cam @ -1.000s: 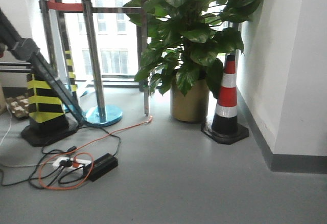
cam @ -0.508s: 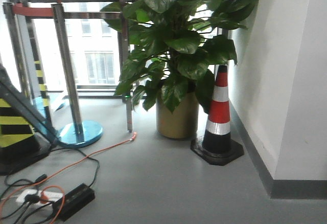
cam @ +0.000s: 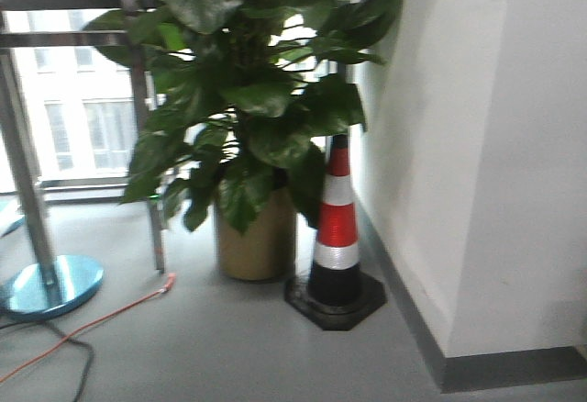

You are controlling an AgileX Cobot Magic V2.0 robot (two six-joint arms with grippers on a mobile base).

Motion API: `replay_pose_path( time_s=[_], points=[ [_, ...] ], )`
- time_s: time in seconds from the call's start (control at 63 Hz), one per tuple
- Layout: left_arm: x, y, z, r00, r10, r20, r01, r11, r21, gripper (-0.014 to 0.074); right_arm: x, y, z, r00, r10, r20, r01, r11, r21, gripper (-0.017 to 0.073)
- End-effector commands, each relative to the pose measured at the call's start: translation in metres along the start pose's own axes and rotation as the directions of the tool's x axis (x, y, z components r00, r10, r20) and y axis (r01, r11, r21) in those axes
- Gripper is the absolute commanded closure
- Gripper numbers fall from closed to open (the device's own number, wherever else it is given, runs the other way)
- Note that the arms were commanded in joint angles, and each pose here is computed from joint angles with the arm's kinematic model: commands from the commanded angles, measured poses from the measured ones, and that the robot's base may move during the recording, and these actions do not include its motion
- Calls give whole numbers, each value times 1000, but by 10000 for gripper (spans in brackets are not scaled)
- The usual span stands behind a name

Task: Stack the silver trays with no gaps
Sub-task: 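Keep holding the tray while driving past the plant to another shelf, then hold the tray while aligning the base in front of the shelf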

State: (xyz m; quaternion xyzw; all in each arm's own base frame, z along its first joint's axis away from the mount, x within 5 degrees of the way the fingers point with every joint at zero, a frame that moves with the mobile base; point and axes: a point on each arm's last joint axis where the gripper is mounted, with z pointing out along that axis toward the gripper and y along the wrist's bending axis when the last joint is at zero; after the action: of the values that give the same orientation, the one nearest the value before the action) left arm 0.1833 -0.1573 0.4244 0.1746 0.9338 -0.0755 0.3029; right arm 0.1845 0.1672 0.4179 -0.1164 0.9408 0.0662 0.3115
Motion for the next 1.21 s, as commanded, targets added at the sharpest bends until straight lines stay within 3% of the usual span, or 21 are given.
replay_pose_path(
  time_s=[0.0, 1.19],
  points=[
    [-6, -9, -19, 995, 9, 95, -19, 994, 109, 641, -3, 1, -13, 999, -23, 40, 25, 999, -38, 498],
    [-6, -9, -19, 995, 9, 95, -19, 994, 109, 641, -3, 1, -13, 999, -23, 40, 25, 999, -38, 498]
  ],
)
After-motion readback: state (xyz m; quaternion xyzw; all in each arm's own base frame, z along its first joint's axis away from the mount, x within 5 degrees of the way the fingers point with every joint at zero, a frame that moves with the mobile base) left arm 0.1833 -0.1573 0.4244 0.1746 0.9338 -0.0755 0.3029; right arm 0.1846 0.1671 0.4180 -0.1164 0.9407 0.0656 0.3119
